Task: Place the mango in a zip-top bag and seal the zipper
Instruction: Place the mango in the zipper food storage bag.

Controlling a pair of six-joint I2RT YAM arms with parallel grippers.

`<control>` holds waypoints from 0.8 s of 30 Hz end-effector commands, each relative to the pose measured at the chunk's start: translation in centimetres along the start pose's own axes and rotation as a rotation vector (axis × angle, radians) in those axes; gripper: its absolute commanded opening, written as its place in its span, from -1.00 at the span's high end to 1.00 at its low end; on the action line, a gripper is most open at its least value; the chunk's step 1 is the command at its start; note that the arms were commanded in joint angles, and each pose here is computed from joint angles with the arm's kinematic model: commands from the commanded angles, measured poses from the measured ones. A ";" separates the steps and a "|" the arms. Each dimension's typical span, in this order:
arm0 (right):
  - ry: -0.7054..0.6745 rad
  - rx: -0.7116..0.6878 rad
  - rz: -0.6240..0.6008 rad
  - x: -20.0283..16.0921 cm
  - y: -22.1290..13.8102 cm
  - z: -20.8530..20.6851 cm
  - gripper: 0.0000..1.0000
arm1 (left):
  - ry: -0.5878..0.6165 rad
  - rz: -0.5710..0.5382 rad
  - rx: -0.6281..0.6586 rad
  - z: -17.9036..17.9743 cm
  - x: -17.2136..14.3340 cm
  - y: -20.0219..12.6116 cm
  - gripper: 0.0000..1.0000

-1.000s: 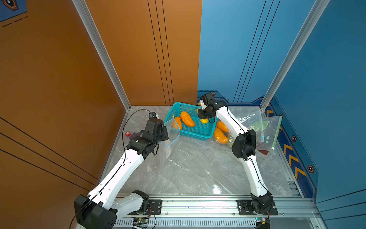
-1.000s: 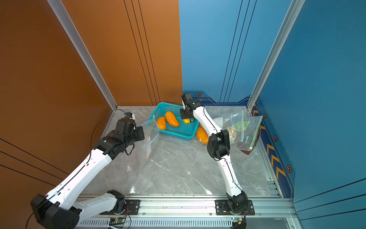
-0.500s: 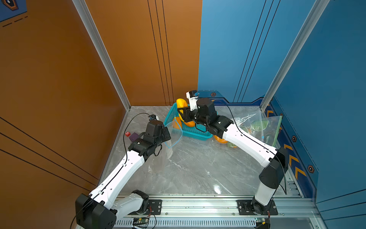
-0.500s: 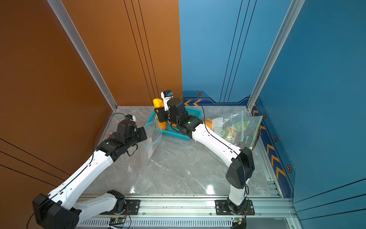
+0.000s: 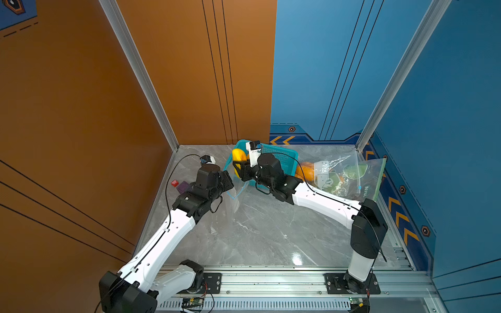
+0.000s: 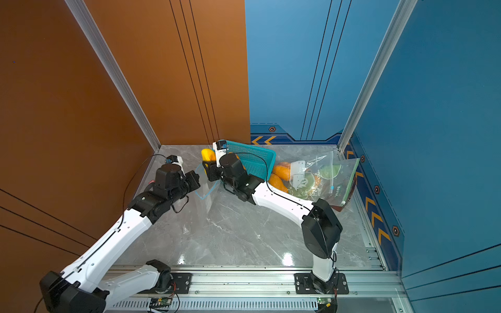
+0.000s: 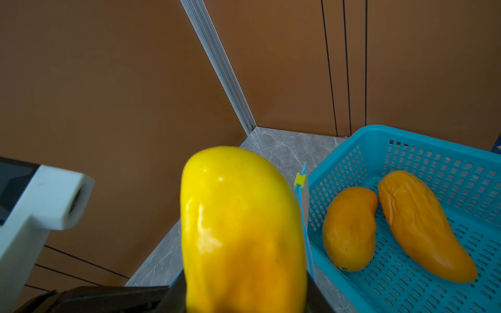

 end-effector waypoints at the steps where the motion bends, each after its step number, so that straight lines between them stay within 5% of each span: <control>1: 0.017 0.002 -0.024 -0.8 0.8 0.4 0.58 | -0.031 -0.006 -0.017 0.1 0.0 0.1 1.00; 12: 0.020 -0.055 0.075 -4.1 0.1 -0.6 0.31 | -0.068 -0.061 -0.004 0.1 0.7 0.3 1.00; 20: 0.006 -0.053 0.109 -4.5 -0.1 -0.4 -0.29 | -0.071 -0.068 -0.011 -0.1 0.9 0.5 1.00; 24: -0.004 -0.046 0.112 -4.0 -0.3 -0.1 -0.37 | -0.072 -0.065 -0.009 0.0 0.8 0.6 1.00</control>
Point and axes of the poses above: each gripper's point midway between its finger pads, its own y axis out along the fingers, its own z axis along the line the jaws close on, x = y × z, the point moved 7 cm from there along -y, back along the fingers
